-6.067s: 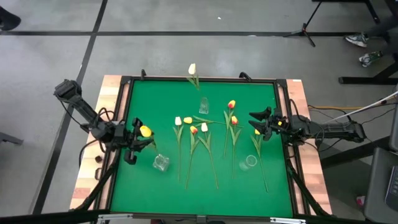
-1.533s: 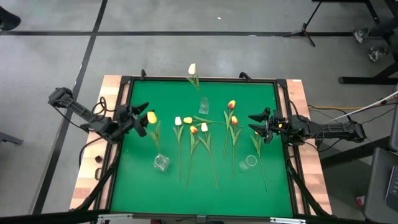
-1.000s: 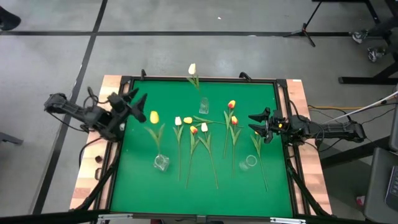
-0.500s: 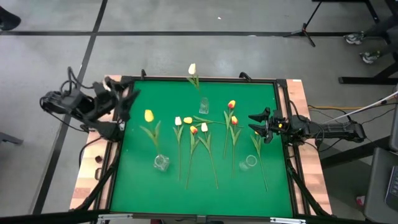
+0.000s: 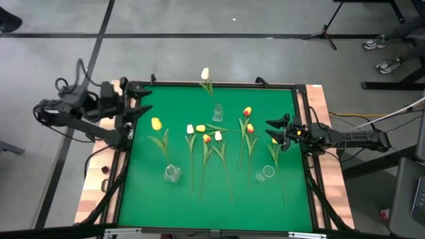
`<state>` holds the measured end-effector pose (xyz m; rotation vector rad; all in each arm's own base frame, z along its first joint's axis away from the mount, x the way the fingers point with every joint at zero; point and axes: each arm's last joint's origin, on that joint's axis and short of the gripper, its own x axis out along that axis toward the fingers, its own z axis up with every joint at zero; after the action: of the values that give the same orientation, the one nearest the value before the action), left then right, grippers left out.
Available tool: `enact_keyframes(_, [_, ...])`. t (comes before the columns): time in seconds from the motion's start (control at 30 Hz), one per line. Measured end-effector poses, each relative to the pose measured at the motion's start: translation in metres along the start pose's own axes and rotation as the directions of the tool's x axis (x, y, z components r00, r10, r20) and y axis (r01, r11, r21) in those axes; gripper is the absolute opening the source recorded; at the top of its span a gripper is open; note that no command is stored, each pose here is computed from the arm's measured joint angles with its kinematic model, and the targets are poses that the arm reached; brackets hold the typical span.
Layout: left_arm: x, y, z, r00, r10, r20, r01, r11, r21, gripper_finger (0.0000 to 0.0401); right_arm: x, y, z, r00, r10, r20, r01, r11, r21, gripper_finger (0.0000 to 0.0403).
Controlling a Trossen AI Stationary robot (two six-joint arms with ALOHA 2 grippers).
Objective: Sort flowers into vase by color
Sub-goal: Put the top left yellow tulip into the bottom left transparent vase
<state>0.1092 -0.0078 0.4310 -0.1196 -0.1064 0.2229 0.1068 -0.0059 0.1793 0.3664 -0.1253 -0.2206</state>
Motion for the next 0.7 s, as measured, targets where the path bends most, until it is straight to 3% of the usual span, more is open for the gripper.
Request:
enact_keyframes(0.23, [0.050, 0.007, -0.018, 0.969, 0.164, -0.185, -0.164, 0.986, 0.012, 0.0254, 0.000, 0.000, 0.000, 1.000, -0.011, 0.003, 0.011, 1.000, 0.000, 0.0253])
enact_keyframes(0.33, [0.074, 0.016, -0.034, 0.942, 0.184, -0.282, -0.193, 0.981, -0.003, 0.0254, 0.000, 0.000, 0.000, 1.000, -0.010, 0.003, 0.010, 1.000, 0.000, 0.0253])
enact_keyframes(0.5, [0.109, 0.035, -0.036, 0.947, 0.223, -0.231, -0.251, 0.963, -0.100, 0.0252, 0.000, 0.000, 0.000, 1.000, -0.010, 0.003, 0.010, 1.000, 0.000, 0.0253])
enact_keyframes(0.7, [0.122, 0.068, -0.015, 0.898, 0.373, -0.233, -0.419, 0.885, -0.201, 0.0212, 0.000, 0.000, 0.000, 1.000, -0.011, 0.002, 0.011, 1.000, 0.000, 0.0253])
